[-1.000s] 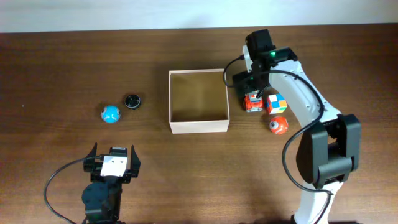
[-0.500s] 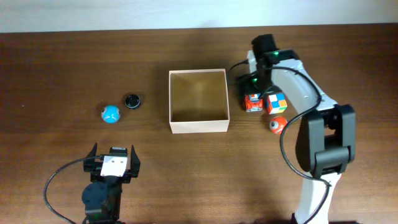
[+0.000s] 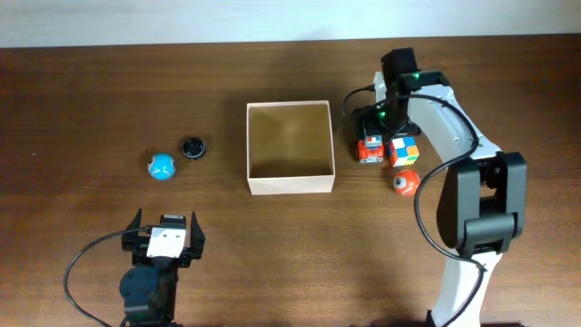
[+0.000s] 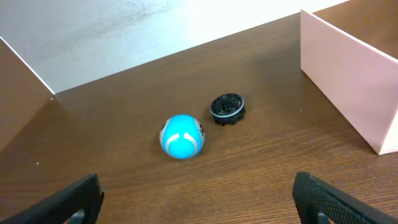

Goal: Pack container
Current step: 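Lower the right gripper and grasp the red fire truck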

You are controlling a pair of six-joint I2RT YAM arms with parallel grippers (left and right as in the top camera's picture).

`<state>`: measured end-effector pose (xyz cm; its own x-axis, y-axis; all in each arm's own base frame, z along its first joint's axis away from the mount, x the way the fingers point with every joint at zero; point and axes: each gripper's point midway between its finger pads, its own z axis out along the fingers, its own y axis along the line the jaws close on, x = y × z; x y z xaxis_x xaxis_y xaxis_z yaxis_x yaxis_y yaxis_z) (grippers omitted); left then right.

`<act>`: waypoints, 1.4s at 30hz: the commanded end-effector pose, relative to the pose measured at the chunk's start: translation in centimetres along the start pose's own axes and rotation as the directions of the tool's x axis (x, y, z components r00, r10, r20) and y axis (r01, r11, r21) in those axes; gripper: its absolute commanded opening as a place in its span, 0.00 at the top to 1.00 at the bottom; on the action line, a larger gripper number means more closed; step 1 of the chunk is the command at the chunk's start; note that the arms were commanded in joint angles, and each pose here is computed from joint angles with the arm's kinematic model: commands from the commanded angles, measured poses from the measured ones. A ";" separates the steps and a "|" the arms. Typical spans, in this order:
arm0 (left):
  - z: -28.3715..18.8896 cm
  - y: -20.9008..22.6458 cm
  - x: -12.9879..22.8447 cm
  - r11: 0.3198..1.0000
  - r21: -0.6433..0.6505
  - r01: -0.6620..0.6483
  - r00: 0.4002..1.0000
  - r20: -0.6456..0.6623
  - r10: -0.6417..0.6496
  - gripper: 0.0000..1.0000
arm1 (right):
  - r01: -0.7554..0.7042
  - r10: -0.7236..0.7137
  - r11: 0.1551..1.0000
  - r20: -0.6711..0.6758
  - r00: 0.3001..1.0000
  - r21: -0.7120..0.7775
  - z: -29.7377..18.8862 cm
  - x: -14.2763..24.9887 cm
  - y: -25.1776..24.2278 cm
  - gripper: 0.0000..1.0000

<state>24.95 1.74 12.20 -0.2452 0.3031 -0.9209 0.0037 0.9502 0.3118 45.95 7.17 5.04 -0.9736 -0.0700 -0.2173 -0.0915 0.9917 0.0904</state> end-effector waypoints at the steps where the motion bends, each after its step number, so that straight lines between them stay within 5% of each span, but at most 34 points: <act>1: 0.0 0.1 0.2 1.000 -0.009 -0.011 1.000 -0.005 0.011 0.01 | 0.009 -0.009 1.000 -0.020 1.000 -0.015 1.2 0.1 0.8 0.01; 10: 0.0 0.1 0.2 1.000 -0.009 -0.011 1.000 -0.005 0.011 0.01 | 0.012 -0.011 1.000 -0.032 0.999 0.027 1.8 0.3 0.2 0.01; 18: 0.0 0.1 0.2 1.000 -0.009 -0.011 1.000 -0.005 0.011 0.01 | 0.012 -0.011 0.999 -0.028 1.000 0.030 1.7 0.2 0.2 0.22; 30: 0.0 0.1 0.2 1.000 -0.009 -0.011 1.000 -0.005 0.011 0.01 | 0.014 -0.014 1.000 0.023 1.000 0.027 0.5 -1.6 0.4 0.33; 36: 0.0 0.1 0.2 1.000 -0.009 -0.011 1.000 -0.005 0.011 0.01 | 0.012 -0.013 1.000 0.040 0.999 0.026 0.0 -2.2 0.5 0.49; 42: 0.0 0.1 0.2 1.000 -0.008 -0.011 1.000 -0.005 0.011 0.01 | 0.011 -0.012 1.000 0.035 0.999 0.026 0.0 -2.1 0.5 0.48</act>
<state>24.95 1.74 12.20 -0.2452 0.3031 -0.9209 0.0037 0.9502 0.3118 47.53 7.70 5.24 -0.9668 -0.0813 -0.2424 -0.1016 0.9922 0.0723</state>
